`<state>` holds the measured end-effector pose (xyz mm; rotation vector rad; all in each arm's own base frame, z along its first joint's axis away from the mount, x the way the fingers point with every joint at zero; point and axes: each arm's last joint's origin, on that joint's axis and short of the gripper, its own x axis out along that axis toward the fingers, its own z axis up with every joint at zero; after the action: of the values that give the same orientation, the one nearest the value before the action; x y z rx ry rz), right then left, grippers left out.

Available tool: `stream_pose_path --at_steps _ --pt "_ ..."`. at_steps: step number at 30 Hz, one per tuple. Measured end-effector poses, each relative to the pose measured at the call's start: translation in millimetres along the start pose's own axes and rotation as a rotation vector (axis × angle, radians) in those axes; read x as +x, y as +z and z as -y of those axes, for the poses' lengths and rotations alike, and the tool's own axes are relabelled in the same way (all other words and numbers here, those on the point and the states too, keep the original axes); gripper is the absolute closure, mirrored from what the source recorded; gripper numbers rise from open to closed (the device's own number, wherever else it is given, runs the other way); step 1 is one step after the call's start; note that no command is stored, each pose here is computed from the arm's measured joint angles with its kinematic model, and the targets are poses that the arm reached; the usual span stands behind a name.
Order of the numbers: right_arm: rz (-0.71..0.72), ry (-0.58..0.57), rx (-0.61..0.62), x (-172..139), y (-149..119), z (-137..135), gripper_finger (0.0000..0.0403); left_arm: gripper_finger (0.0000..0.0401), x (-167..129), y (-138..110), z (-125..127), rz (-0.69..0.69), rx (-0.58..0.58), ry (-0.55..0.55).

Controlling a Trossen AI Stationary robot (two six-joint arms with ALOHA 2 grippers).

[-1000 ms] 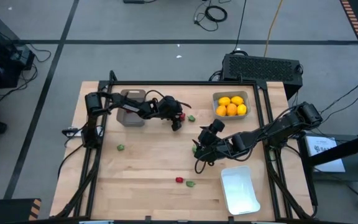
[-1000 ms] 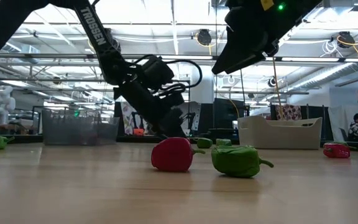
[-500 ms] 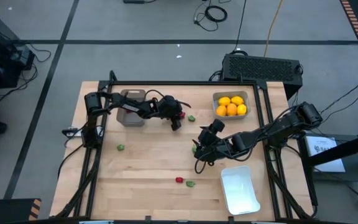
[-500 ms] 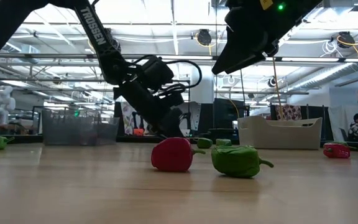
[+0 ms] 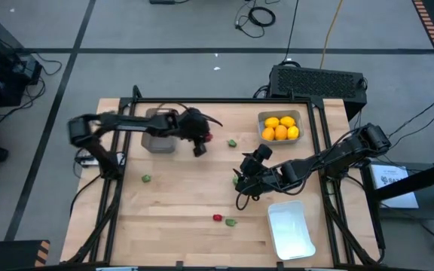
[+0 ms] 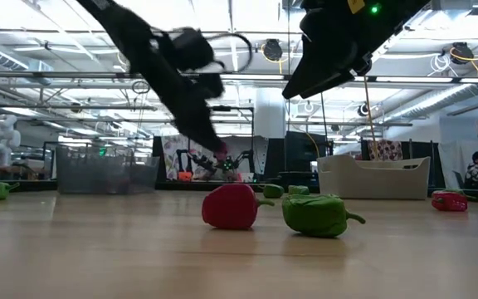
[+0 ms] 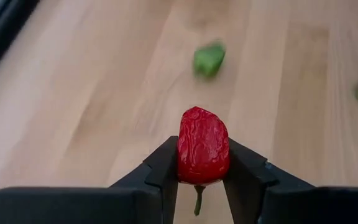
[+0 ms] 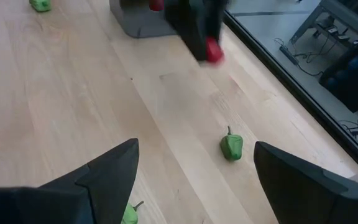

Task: Sort produce into baskets
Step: Put the center top red chili pepper into the black bin, then put the top red chili pepper into the black bin

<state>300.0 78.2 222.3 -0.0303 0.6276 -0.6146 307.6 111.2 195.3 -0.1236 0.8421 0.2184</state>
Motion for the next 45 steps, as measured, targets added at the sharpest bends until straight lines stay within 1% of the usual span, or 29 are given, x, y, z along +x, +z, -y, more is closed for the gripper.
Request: stream_pose_path --at_steps 5,8,11,14,19,26,29,35,39,42,45 --pt "0.0 0.0 0.0 0.0 0.0 0.0 0.0094 0.0292 -63.4 -9.8 -1.3 -0.117 -0.009 0.084" --pt "0.0 0.0 0.0 0.0 0.0 0.0 0.0094 0.0292 -94.5 -20.7 -3.5 -0.188 -0.062 0.177" --pt "0.0 0.0 0.0 0.1 0.0 0.0 0.0094 0.0292 -117.0 -32.8 -5.6 -0.263 -0.122 0.27" --pt "0.001 0.0 0.001 0.1 0.1 0.0 0.0094 0.0292 -128.3 -43.2 -8.4 -0.342 -0.167 0.317" --pt "0.011 0.005 0.013 0.1 1.4 -0.7 0.0094 0.0292 -122.7 -58.7 -12.9 -0.417 -0.196 0.344" --pt "0.019 0.01 0.023 0.1 2.5 -1.2 0.0094 0.0286 -111.0 -73.7 -13.3 -0.483 -0.188 0.348" --pt "0.019 0.01 0.022 0.1 2.5 -1.2 0.0094 0.0265 -109.9 -76.2 -13.1 -0.494 -0.187 0.348" --pt "0.019 0.01 0.022 0.0 2.4 -1.2 0.0094 0.0201 -109.3 -74.8 -13.4 -0.477 -0.189 0.348" --pt "0.019 0.01 0.022 0.0 2.5 -1.1 0.0094 0.0168 -108.3 -72.8 -13.8 -0.454 -0.185 0.348" --pt "0.019 0.01 0.022 0.1 2.4 -1.2 0.0094 0.0158 -106.0 -68.5 -13.5 -0.409 -0.158 0.303" --pt "0.019 0.01 0.022 0.1 2.4 -1.2 0.0094 0.0156 -102.5 -61.0 -10.7 -0.326 -0.141 0.187"
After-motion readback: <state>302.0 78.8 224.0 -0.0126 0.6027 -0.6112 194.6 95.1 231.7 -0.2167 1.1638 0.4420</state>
